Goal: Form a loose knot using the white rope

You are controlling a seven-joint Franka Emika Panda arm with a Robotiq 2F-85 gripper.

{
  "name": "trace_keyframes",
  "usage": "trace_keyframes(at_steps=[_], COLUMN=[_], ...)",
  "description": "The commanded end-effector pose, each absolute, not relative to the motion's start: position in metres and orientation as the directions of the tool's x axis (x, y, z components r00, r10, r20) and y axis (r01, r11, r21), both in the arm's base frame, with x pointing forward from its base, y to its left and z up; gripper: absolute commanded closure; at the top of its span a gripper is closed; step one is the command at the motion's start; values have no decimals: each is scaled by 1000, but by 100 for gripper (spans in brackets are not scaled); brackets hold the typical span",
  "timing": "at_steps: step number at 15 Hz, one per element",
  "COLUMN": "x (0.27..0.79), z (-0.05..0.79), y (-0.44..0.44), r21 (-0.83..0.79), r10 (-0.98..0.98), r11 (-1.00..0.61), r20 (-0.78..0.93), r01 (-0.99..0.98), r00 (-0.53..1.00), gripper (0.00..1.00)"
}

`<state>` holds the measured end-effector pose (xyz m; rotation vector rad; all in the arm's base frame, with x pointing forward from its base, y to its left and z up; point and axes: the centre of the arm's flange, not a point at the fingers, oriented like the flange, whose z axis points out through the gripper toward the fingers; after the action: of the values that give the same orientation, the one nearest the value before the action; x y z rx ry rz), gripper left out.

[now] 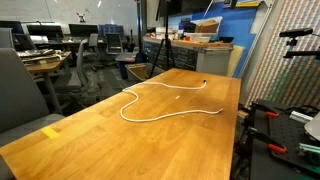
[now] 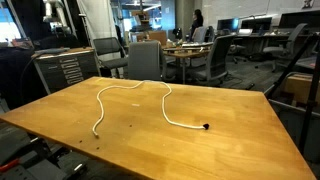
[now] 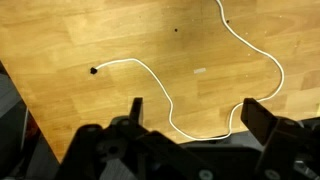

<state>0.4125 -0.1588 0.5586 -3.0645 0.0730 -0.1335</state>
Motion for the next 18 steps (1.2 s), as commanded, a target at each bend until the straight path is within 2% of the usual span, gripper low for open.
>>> trace_keyframes(at_steps=[1, 18], x=[413, 412], z=[561, 567], y=[-159, -160], r21=[-74, -72], r10=[-51, -52], r11=[-996, -996], r20=[90, 103], r01=[-44, -44], r00=[995, 993], gripper=[0, 0])
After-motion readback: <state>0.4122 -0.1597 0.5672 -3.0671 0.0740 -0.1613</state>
